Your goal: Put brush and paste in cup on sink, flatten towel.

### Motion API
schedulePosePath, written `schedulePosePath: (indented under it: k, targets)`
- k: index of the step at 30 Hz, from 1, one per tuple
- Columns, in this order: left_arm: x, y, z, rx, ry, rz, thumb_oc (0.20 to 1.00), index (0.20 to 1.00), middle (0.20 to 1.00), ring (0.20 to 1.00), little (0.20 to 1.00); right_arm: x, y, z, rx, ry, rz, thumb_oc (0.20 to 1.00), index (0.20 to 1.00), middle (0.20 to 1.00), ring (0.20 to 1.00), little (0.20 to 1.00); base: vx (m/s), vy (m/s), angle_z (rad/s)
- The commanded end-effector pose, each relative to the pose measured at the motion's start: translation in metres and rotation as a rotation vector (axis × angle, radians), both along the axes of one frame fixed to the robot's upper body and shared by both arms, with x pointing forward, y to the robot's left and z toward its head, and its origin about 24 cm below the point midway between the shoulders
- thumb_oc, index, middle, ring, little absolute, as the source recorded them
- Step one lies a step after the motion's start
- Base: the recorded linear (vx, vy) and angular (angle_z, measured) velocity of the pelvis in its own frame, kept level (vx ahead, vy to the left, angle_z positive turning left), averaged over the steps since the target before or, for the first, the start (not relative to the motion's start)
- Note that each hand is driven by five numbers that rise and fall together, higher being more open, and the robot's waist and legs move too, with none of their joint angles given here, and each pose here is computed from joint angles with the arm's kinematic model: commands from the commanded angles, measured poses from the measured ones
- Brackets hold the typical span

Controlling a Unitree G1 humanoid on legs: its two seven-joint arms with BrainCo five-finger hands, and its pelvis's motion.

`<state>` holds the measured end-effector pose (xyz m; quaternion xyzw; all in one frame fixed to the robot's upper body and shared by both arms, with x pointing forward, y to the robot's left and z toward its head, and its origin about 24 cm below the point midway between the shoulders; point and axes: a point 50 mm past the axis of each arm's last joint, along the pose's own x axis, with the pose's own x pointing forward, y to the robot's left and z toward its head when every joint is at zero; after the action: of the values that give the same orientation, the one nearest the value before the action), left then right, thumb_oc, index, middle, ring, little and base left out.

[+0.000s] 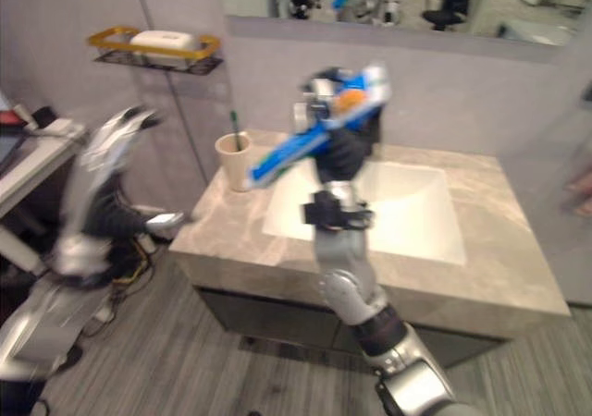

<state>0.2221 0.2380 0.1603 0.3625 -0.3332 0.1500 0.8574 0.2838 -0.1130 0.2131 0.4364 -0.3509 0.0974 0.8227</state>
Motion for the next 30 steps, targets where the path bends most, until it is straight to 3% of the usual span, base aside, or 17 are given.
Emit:
schedulePosePath:
  k: [1,10,14,19,22,30]
  targets:
    - [-0.006,-0.025,0.005,0.017,0.018,-0.233,1.000,1.000,1.000,1.000,1.000,-0.009,0.010,0.039,0.004,-0.183,0.004,0.200,0.200,0.200,0.200,0.200,-0.01,0.141,0.24]
    - [-0.021,-0.005,-0.049,0.055,0.429,-0.274,1.000,1.000,1.000,1.000,1.000,-0.013,-0.015,0.068,-0.076,-0.298,-0.174,0.200,0.200,0.200,0.200,0.200,0.01,0.180,0.22]
    - [-0.026,0.015,-0.072,0.062,0.598,-0.224,1.000,1.000,1.000,1.000,1.000,-0.014,-0.031,0.079,-0.117,-0.338,-0.262,0.200,0.200,0.200,0.200,0.200,0.09,0.167,0.46]
    - [-0.039,0.040,-0.106,0.037,0.804,-0.126,1.000,1.000,1.000,1.000,1.000,-0.011,-0.031,0.083,-0.162,-0.344,-0.231,0.200,0.200,0.200,0.200,0.200,0.10,-0.005,0.28]
    - [-0.047,0.053,-0.131,-0.006,0.922,-0.054,1.000,1.000,1.000,1.000,1.000,-0.006,-0.034,0.080,-0.251,-0.330,-0.223,0.200,0.200,0.200,0.200,0.200,0.11,-0.036,0.32]
    - [-0.078,0.056,-0.158,-0.288,0.999,0.018,1.000,1.000,1.000,1.000,1.000,0.002,-0.055,0.073,-0.348,-0.265,-0.306,0.200,0.200,0.200,0.200,0.200,0.10,-0.087,0.10]
